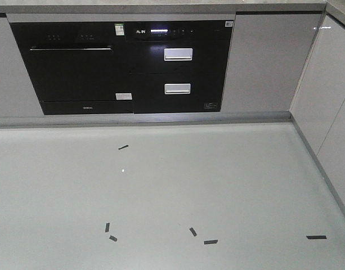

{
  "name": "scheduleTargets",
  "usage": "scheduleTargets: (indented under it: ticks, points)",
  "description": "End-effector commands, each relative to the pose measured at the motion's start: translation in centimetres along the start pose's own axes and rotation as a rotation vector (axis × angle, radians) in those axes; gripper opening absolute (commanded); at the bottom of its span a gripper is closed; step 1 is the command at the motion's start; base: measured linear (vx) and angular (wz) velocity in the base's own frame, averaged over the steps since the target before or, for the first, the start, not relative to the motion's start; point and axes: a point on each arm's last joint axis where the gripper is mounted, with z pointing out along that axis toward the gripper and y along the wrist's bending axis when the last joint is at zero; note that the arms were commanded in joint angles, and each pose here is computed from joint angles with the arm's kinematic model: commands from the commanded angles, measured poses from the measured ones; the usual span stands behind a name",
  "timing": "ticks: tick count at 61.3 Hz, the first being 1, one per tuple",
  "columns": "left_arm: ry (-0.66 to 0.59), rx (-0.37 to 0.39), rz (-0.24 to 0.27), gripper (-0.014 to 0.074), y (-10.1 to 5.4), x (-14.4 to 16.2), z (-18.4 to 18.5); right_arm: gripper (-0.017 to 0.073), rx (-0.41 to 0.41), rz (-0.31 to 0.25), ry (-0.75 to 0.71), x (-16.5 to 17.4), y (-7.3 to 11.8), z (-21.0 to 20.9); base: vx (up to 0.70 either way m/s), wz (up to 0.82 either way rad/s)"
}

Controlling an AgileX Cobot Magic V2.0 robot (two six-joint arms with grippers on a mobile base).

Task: Distribute corn equally
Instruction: 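Drive the base toward the counter with the pot and plates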

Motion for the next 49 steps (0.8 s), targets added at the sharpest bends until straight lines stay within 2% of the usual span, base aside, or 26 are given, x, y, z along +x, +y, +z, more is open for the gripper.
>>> scheduleTargets:
  ticks: [1,49]
  points:
    - [-0.083,-0.031,-0.005,-0.0007,0.27,-0.64,-0.16,-0.0004,-0.008,-0.013,-0.067,-0.44,0.06,0.05,0.05,0.05]
    - [-0.083,-0.031,-0.005,-0.0007,0.27,-0.64,-0.16,-0.0004,-0.008,-0.013,-0.067,-0.44,0.06,0.05,0.12,-0.02]
